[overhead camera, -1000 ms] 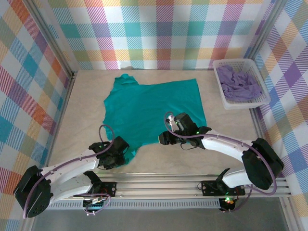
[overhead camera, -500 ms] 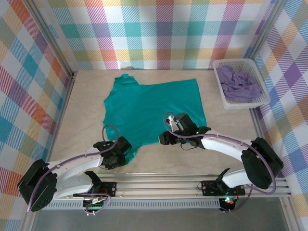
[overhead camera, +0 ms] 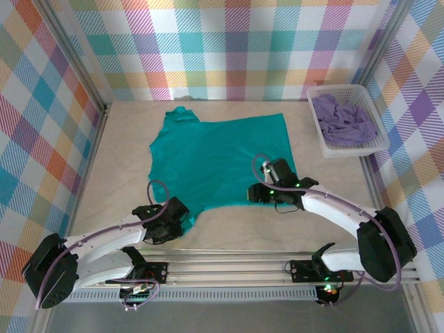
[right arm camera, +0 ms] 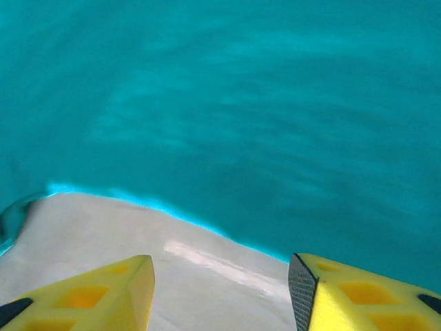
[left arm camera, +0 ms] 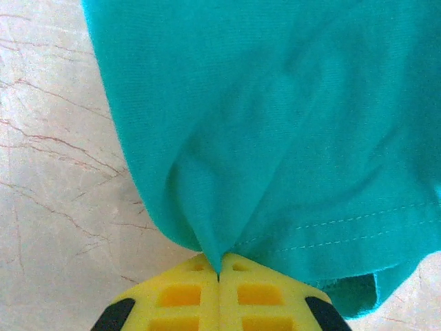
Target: Fold the inside-out t-shirt
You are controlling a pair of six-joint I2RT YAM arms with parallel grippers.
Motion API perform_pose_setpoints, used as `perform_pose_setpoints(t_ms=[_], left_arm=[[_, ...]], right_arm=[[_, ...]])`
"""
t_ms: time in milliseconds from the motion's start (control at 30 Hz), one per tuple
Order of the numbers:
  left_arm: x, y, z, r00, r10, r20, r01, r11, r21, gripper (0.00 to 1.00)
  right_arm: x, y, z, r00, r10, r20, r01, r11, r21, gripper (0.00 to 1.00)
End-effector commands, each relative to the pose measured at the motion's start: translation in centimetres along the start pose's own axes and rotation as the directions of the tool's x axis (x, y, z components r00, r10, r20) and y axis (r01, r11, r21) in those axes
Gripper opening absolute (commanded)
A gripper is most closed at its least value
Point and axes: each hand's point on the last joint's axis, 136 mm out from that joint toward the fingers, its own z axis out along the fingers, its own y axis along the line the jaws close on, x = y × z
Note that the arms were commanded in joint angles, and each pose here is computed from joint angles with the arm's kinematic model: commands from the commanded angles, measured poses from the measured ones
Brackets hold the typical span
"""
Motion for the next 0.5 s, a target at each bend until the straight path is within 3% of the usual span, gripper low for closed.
perform_pose_setpoints(t_ms=[0,167,300,467], left_arm=[[0.2,-0.1,-0.4,1.000,0.023,0.012,-0.023,0.999,0.029,0.00],[-0.5,-0.6,-1.8,0.998,0.021,0.054,-0.025,0.996,0.083,0.00],[-0.9,-1.1,-2.7,0.997,0.023,0.069,-0.031,0.992,0.124,0.00],[-1.4,-1.5,-3.7,0.996,0.034,0.080,-0.047,0.987,0.152,0.00]], right_arm=[[0.8,-5.5,-1.8,0.981,0.195,-0.005,-0.192,0.968,0.161,0.56],[1.8,-11.0,-3.6,0.923,0.382,0.046,-0.380,0.884,0.272,0.56],[2.5,-14.4,-4.3,0.895,0.443,0.047,-0.426,0.819,0.385,0.55],[3.3,-16.0,-3.6,0.869,0.494,0.019,-0.453,0.781,0.430,0.56]])
